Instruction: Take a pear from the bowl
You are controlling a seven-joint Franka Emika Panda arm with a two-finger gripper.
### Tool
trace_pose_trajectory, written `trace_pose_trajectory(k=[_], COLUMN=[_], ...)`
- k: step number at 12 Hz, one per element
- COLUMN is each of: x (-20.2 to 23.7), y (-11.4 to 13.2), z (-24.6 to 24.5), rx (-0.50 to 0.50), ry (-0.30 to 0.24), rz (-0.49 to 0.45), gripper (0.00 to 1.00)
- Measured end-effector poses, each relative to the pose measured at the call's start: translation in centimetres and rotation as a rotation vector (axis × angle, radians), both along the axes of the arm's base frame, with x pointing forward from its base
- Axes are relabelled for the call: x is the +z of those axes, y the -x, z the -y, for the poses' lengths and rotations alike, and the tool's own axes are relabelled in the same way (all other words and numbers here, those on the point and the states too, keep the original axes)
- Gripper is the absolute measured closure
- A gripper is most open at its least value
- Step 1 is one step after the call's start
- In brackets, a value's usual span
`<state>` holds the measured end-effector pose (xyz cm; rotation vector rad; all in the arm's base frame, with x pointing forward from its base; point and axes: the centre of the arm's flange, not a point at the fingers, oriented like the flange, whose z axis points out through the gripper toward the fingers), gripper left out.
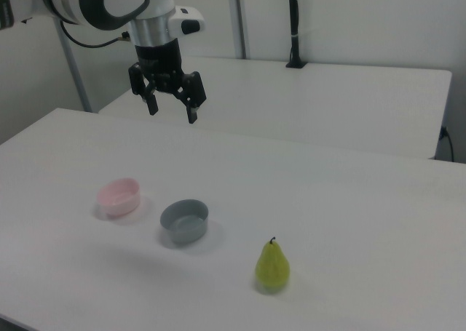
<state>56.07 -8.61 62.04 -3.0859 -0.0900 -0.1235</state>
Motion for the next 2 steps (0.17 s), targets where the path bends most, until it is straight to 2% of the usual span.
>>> trace_pose_trajectory(k=[2], x=[-0.04], y=[-0.01], z=[0.08], rx=[-0.001], ry=[0.0], rz=[-0.001], gripper=[0.0])
